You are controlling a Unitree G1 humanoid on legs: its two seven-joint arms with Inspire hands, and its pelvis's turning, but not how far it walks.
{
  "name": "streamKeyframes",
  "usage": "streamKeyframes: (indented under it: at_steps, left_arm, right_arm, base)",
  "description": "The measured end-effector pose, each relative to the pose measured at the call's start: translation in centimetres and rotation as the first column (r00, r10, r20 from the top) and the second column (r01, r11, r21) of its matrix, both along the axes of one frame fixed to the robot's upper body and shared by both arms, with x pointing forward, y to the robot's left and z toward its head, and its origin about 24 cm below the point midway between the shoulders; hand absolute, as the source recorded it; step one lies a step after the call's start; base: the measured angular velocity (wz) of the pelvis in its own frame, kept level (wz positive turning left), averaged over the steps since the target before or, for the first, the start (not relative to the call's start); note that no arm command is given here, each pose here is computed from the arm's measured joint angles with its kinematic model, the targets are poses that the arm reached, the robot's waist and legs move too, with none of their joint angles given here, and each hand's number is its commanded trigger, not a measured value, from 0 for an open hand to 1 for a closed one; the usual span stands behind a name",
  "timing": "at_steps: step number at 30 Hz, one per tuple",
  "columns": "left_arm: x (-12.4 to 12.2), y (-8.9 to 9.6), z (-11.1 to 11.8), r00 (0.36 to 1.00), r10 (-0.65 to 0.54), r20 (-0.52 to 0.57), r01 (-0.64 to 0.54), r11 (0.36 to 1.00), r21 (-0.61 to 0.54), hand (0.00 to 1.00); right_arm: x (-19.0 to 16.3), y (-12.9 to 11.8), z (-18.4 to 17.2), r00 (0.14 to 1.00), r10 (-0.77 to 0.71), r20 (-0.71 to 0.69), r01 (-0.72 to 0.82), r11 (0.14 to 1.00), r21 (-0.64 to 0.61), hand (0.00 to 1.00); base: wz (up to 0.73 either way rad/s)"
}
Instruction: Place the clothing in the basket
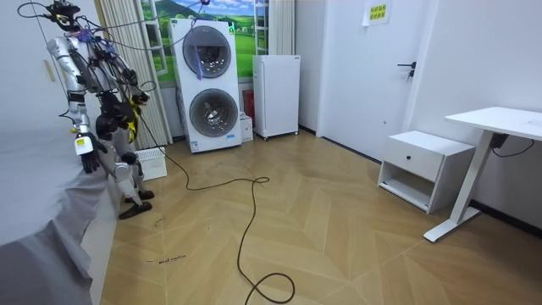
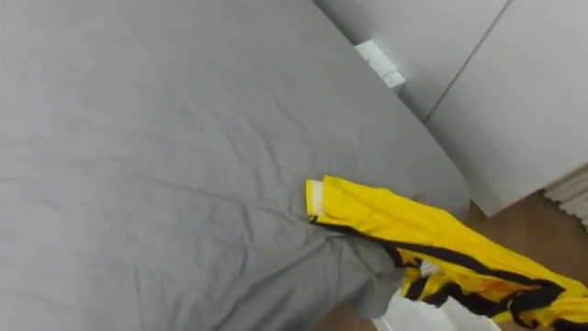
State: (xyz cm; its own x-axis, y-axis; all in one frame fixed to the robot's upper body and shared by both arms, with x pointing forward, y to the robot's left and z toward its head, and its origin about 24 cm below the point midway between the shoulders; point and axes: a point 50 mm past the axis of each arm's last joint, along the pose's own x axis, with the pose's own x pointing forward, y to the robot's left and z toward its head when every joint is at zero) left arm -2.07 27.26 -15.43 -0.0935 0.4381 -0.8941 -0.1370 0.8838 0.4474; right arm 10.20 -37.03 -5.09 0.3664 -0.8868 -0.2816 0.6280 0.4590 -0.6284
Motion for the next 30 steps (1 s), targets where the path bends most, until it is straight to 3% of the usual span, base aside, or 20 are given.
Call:
streamKeyframes:
  at_steps: [12,22,30]
  left_arm:
    - [-0.1,-1.0,-0.4,0.994,-0.081,-0.071,0.078,0.996,-0.037,0.00]
    - [1.1,-1.1,-0.7,0.984,-0.138,-0.111,0.134,0.990,-0.042,0.00]
    - [2.0,-1.2,-0.8,0.981,-0.160,-0.108,0.159,0.987,-0.017,0.00]
  right_arm:
    - [-1.2,-0.3,-0.8,0.994,-0.100,-0.042,0.099,0.995,-0.033,1.00]
    - [0.6,0.1,-1.4,0.993,-0.109,-0.038,0.108,0.994,-0.024,1.00]
    - [1.6,-0.7,-0.2,0.993,-0.120,0.012,0.121,0.989,-0.084,1.00]
  base:
    - [-0.24]
    - [-0.11]
    - [0.00]
